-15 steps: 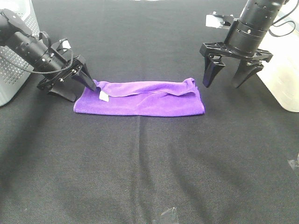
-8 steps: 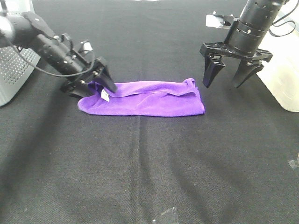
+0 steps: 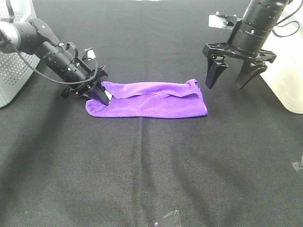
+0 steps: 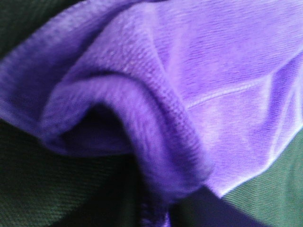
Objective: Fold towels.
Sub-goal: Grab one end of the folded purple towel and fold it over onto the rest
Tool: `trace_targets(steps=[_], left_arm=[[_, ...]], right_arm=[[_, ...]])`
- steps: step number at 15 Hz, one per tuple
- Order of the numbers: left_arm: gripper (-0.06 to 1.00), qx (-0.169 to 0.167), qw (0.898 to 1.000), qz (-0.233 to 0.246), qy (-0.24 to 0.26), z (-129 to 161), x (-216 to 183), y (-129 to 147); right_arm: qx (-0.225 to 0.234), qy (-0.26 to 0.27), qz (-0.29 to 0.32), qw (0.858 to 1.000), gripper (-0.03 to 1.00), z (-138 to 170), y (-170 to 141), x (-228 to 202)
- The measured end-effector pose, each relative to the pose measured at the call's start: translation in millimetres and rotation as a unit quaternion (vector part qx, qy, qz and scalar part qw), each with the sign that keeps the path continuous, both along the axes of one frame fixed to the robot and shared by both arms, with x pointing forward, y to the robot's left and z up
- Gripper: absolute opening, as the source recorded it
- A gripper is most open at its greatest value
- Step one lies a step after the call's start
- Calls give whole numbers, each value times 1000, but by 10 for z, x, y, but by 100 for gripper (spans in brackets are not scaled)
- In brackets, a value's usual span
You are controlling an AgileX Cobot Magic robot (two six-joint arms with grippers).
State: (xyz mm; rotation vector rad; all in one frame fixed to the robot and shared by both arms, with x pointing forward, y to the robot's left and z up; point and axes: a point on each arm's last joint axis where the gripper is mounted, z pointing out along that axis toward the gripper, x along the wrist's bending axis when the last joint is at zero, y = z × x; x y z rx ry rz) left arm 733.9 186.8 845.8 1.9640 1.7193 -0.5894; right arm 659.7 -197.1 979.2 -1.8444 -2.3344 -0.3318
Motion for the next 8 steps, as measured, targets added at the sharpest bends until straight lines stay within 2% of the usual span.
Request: trace_targets(steps=[2,4,5,8], left_arm=[[5,10,1000,-7,-6,24,-1,1],[5,48,998,-32,-14,121,-21,71],[5,48,998,-32,-14,121,-21,71],[5,93,995,-31,-23,229,3,388]], right_arm=[[0,0,-1,1000,76,0,0,0],[0,1,-5,1000,76,0,0,0],[0,1,-5,1000,76,0,0,0],[1,-5,-12,1000,76,77,-4,-16]])
